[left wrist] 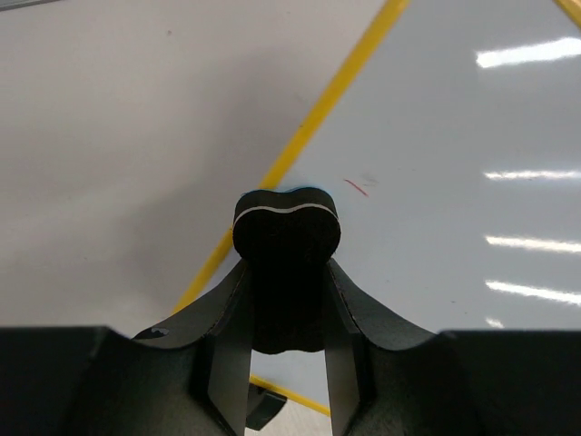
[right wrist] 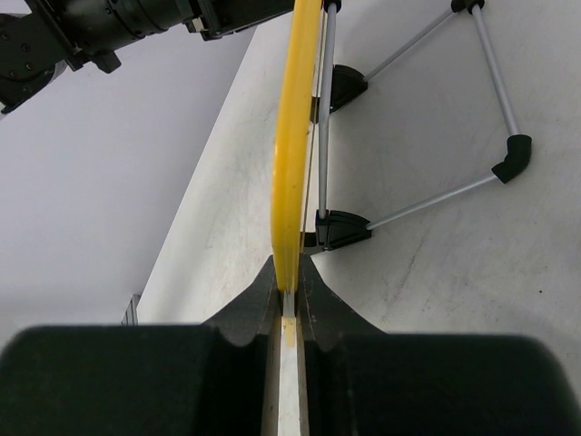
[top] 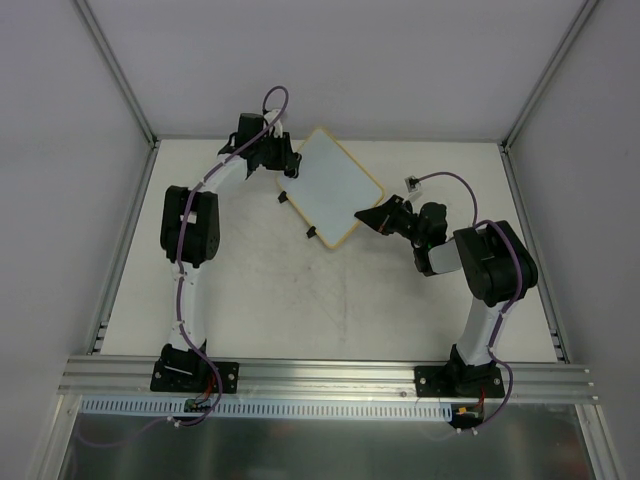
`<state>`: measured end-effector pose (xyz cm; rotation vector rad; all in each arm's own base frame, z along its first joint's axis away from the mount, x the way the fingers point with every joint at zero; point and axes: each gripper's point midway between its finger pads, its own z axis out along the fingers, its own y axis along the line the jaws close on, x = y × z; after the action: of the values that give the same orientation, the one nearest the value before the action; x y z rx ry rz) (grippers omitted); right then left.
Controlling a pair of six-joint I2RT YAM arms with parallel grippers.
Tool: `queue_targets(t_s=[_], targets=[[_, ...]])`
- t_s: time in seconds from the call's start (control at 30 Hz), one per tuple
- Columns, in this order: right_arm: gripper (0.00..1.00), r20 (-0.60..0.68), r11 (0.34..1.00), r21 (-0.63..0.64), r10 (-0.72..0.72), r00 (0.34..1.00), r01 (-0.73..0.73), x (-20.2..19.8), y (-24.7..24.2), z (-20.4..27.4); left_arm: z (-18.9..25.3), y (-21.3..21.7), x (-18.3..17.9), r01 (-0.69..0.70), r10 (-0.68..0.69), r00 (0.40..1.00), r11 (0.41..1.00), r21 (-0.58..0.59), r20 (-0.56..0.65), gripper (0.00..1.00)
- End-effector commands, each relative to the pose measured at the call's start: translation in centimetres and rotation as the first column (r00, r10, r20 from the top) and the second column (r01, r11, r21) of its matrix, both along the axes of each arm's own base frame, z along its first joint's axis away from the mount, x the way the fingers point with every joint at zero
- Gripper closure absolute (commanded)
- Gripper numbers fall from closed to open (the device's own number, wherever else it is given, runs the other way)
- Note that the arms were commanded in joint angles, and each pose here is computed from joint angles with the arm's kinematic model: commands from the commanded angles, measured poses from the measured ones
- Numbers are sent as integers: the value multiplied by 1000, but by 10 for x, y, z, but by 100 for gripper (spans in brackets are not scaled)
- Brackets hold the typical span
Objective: Erase the whiteboard
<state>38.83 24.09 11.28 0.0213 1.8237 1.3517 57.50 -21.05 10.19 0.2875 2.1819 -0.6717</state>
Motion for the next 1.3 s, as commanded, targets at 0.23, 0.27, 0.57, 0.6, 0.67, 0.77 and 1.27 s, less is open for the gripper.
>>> queue_targets(t_s=[0.23, 0.27, 0.57, 0.6, 0.67, 0.77, 1.27], targets=[[100, 246, 990, 70, 103, 964, -124, -14, 18, 68, -4, 24, 19, -50, 49, 999, 996, 70, 16, 100], [100, 241, 990, 71, 105, 965, -125, -14, 19, 67, -2, 22, 18, -40, 39, 999, 997, 60, 15, 100], [100, 239, 989, 71, 108, 965, -128, -15, 19, 66, 22, -9, 13, -9, -4, 995, 991, 131, 104, 100], [100, 238, 990, 72, 105, 966, -125, -14, 19, 66, 29, -12, 16, -11, -6, 992, 991, 134, 125, 100], [100, 239, 989, 71, 108, 965, -128, -14, 19, 66, 36, -17, 21, -26, 2, 988, 988, 150, 154, 100], [100, 238, 989, 71, 106, 965, -126, -14, 19, 66, 43, -18, 26, -47, 15, 983, 984, 173, 184, 100], [100, 240, 989, 73, 111, 964, -132, -15, 20, 67, 38, -15, 32, -134, 58, 969, 940, 314, 241, 100]])
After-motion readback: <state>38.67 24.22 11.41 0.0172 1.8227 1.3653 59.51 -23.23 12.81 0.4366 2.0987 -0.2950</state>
